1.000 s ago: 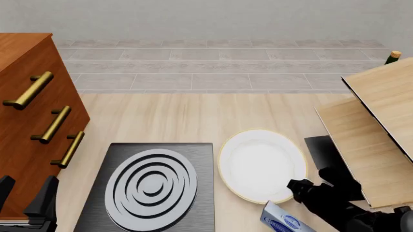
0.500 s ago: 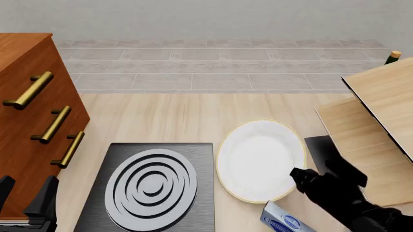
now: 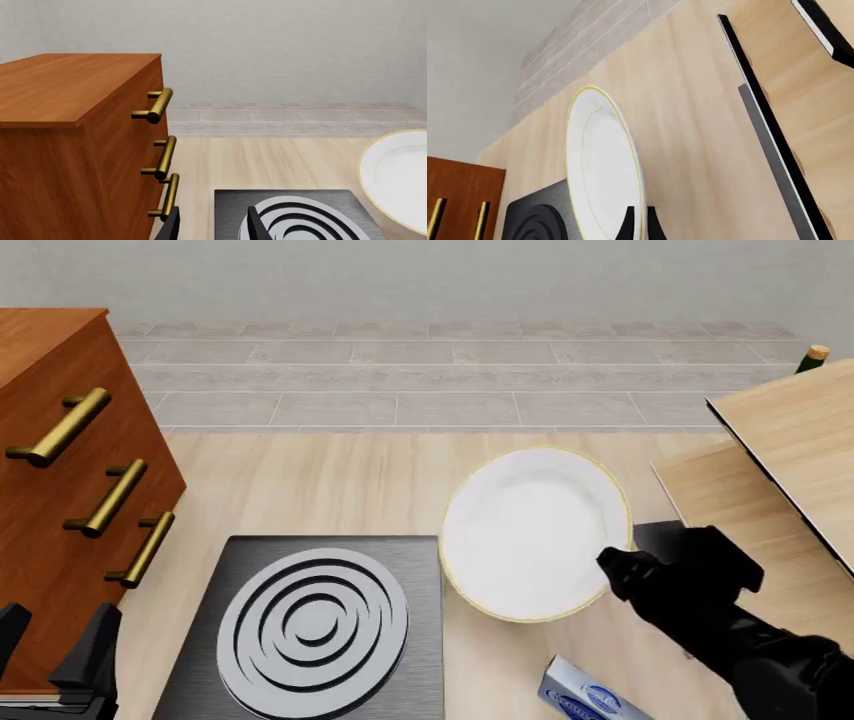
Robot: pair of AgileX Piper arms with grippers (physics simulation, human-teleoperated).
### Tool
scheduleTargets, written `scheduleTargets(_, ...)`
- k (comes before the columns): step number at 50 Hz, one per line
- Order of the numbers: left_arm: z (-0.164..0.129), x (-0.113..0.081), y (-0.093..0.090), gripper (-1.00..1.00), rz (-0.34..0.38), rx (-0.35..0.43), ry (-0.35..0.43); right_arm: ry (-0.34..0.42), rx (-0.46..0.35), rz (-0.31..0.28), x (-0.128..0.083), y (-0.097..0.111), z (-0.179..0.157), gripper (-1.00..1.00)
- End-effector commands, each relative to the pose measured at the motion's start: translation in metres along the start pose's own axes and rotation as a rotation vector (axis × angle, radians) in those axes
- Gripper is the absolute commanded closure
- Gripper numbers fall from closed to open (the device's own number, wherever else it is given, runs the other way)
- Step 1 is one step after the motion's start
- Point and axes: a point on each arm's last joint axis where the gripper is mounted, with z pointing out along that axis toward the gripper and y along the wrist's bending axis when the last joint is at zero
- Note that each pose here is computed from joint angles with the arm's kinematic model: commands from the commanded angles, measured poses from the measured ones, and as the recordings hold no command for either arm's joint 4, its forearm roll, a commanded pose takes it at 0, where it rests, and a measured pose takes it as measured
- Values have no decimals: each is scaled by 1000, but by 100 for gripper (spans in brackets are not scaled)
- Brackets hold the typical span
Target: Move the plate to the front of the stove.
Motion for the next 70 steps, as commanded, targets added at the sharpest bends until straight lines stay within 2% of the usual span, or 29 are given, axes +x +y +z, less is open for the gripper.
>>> scheduleTargets(1, 0, 0, 0, -100, 0, 0, 0, -21, -39, 32, -10, 14, 1, 100)
scheduleTargets(15, 0, 0, 0, -100, 0, 0, 0, 21, -54, 72, -23, 43, 32, 100)
scheduleTargets(34, 0, 0, 0, -100, 0, 0, 0, 83, -129, 152, -25, 93, 65, 100)
scheduleTargets(42, 0, 0, 0, -100, 0, 0, 0, 112, -140, 182, -21, 111, 94, 100)
scheduleTargets(52, 0, 0, 0, -100, 0, 0, 0, 149, -115, 223, -10, 121, 143, 100)
scheduleTargets(63, 0, 0, 0, -100, 0, 0, 0, 168, -120, 239, -3, 137, 179, 100)
scheduleTargets(70, 0, 0, 0, -100, 0, 0, 0, 191, -123, 243, 11, 145, 201, 100)
